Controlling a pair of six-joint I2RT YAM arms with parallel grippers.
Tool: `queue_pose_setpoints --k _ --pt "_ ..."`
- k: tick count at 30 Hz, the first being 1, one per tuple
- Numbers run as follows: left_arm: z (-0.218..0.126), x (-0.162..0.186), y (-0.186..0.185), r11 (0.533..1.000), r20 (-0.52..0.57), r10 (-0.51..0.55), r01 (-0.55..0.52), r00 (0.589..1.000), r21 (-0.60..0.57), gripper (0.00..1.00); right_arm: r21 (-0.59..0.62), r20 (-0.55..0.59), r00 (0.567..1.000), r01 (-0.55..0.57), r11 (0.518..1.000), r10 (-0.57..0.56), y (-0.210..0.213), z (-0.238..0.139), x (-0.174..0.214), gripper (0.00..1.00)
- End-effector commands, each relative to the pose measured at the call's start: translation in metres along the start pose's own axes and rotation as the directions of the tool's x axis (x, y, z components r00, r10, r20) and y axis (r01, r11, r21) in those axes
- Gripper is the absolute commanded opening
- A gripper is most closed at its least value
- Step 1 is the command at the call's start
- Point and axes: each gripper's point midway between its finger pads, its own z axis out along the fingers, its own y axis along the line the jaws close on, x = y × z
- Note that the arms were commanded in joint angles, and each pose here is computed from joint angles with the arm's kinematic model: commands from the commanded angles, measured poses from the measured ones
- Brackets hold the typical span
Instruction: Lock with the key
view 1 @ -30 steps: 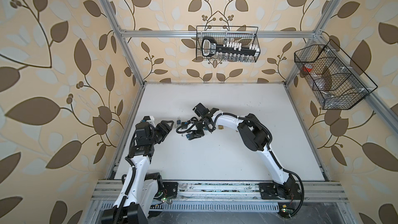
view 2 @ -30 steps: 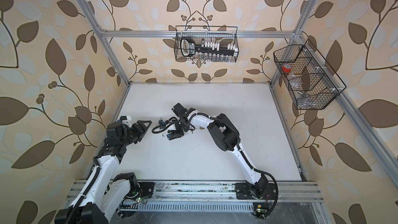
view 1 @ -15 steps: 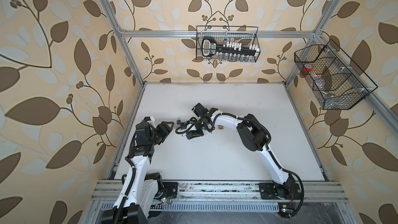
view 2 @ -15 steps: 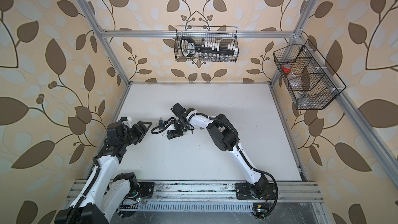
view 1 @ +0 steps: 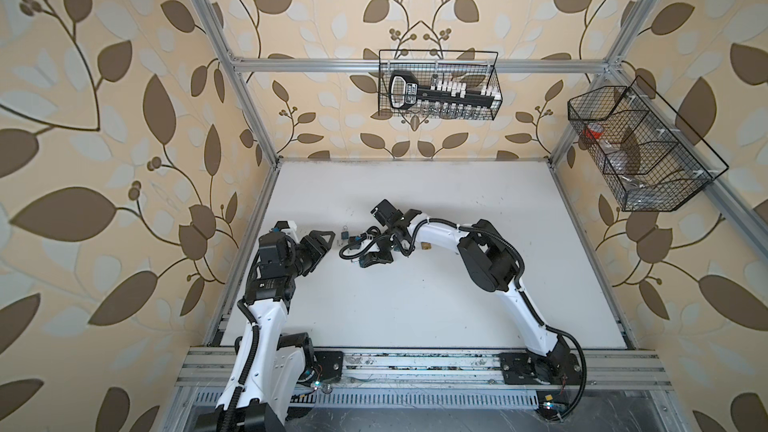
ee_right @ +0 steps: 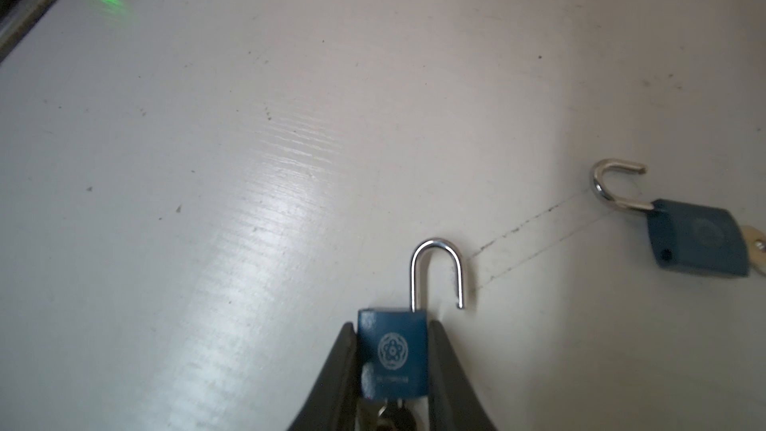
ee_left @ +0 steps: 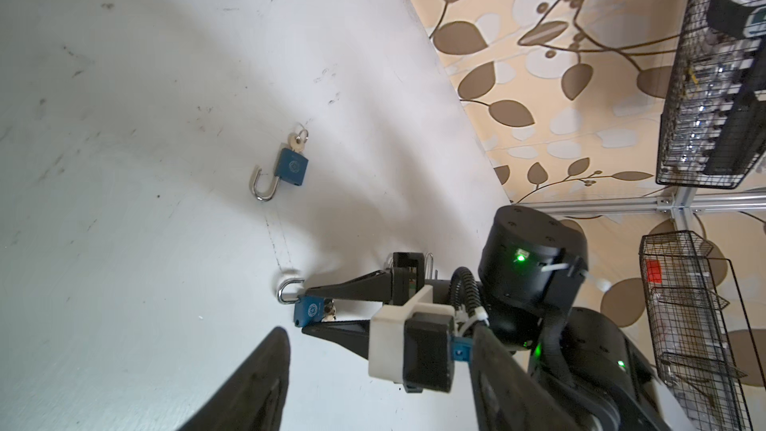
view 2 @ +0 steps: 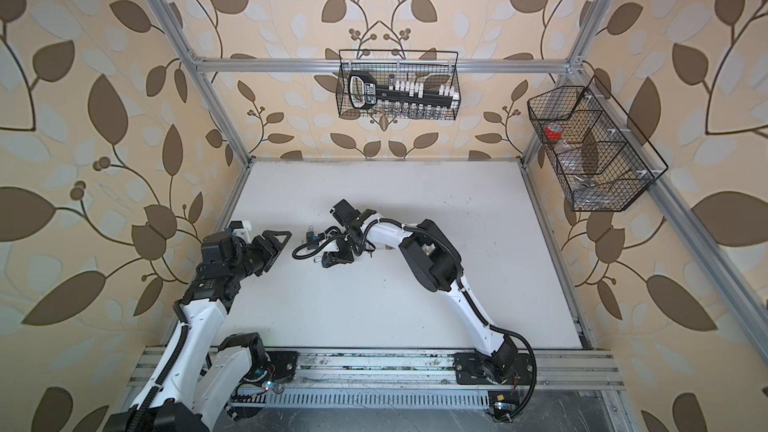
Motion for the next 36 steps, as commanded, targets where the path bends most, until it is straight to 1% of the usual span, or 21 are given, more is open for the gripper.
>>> queue_pose_setpoints --k 1,5,8,10,12,14,15,17,19,20,21,22,23,24,25,28,29,30,32,34,36 --pt "-0.016 -0.018 -0.038 0.993 0.035 0.090 -0.092 0.995 0.070 0.70 0.087 0.100 0.994 0.027 0.996 -0.035 -0.001 -0.030 -0.036 0.00" --pt "-0.030 -0.031 -0.073 0.975 0.045 0.184 -0.188 0.982 0.121 0.71 0.242 0.266 0.960 0.018 0.970 -0.084 -0.002 -0.082 -0.084 0.00" --pt "-0.036 -0.035 -0.093 0.956 0.040 0.244 -0.247 0.969 0.157 0.71 0.373 0.345 0.934 -0.043 0.927 -0.096 0.001 -0.121 -0.101 0.00" --pt "-0.035 -0.036 -0.105 0.947 0.022 0.247 -0.246 0.969 0.206 0.70 0.492 0.410 0.907 -0.127 0.861 -0.100 -0.001 -0.155 -0.108 0.00" --pt "-0.031 -0.035 -0.116 0.933 0.005 0.250 -0.242 0.968 0.267 0.70 0.556 0.455 0.883 -0.178 0.812 -0.118 0.005 -0.181 -0.110 0.00" --pt "-0.028 -0.029 -0.129 0.912 -0.011 0.287 -0.270 0.958 0.308 0.68 0.601 0.489 0.866 -0.245 0.761 -0.108 0.009 -0.204 -0.109 0.00" --pt "-0.025 -0.023 -0.138 0.896 -0.024 0.327 -0.302 0.945 0.326 0.68 0.623 0.496 0.863 -0.271 0.734 -0.102 0.012 -0.216 -0.108 0.00" --pt "-0.021 -0.008 -0.155 0.853 -0.046 0.421 -0.378 0.906 0.361 0.67 0.671 0.513 0.854 -0.337 0.660 -0.084 0.014 -0.242 -0.103 0.00" --pt "-0.019 0.009 -0.174 0.785 -0.046 0.522 -0.458 0.852 0.416 0.68 0.681 0.523 0.850 -0.376 0.628 -0.058 0.025 -0.262 -0.099 0.00" --pt "-0.020 0.016 -0.182 0.753 -0.040 0.557 -0.484 0.830 0.446 0.68 0.676 0.528 0.848 -0.388 0.626 -0.044 0.030 -0.269 -0.098 0.00" --pt "-0.022 0.022 -0.193 0.708 -0.019 0.594 -0.511 0.804 0.487 0.69 0.667 0.520 0.853 -0.383 0.639 -0.031 0.039 -0.273 -0.096 0.00" --pt "-0.025 0.028 -0.202 0.665 0.000 0.623 -0.529 0.782 0.527 0.75 0.658 0.512 0.859 -0.383 0.648 -0.013 0.046 -0.276 -0.094 0.00" --pt "-0.027 0.032 -0.209 0.634 0.014 0.642 -0.540 0.767 0.554 0.79 0.649 0.519 0.855 -0.402 0.646 0.011 0.050 -0.280 -0.091 0.00" --pt "-0.029 0.035 -0.218 0.594 0.033 0.664 -0.554 0.747 0.584 0.85 0.631 0.526 0.850 -0.417 0.654 0.033 0.055 -0.284 -0.089 0.00" --pt "-0.030 0.039 -0.226 0.558 0.047 0.685 -0.565 0.727 0.608 0.90 0.601 0.531 0.846 -0.421 0.679 0.053 0.061 -0.287 -0.086 0.00" --pt "-0.027 0.048 -0.244 0.486 0.064 0.731 -0.584 0.679 0.650 0.91 0.516 0.612 0.785 -0.488 0.704 0.095 0.071 -0.308 -0.085 0.00" --pt "-0.026 0.052 -0.250 0.461 0.068 0.745 -0.586 0.663 0.667 0.91 0.481 0.635 0.765 -0.495 0.723 0.102 0.076 -0.314 -0.086 0.00" --pt "-0.026 0.057 -0.257 0.428 0.074 0.761 -0.585 0.644 0.689 0.91 0.458 0.656 0.747 -0.508 0.729 0.109 0.079 -0.323 -0.088 0.00" --pt "-0.027 0.067 -0.271 0.367 0.088 0.786 -0.577 0.611 0.730 0.90 0.412 0.678 0.724 -0.517 0.750 0.127 0.085 -0.332 -0.089 0.00" --pt "-0.029 0.076 -0.283 0.301 0.109 0.806 -0.561 0.581 0.771 0.89 0.341 0.687 0.710 -0.501 0.796 0.153 0.095 -0.337 -0.095 0.00" --pt "-0.032 0.083 -0.293 0.250 0.127 0.816 -0.542 0.564 0.802 0.89 0.242 0.684 0.706 -0.455 0.857 0.182 0.109 -0.335 -0.105 0.00"
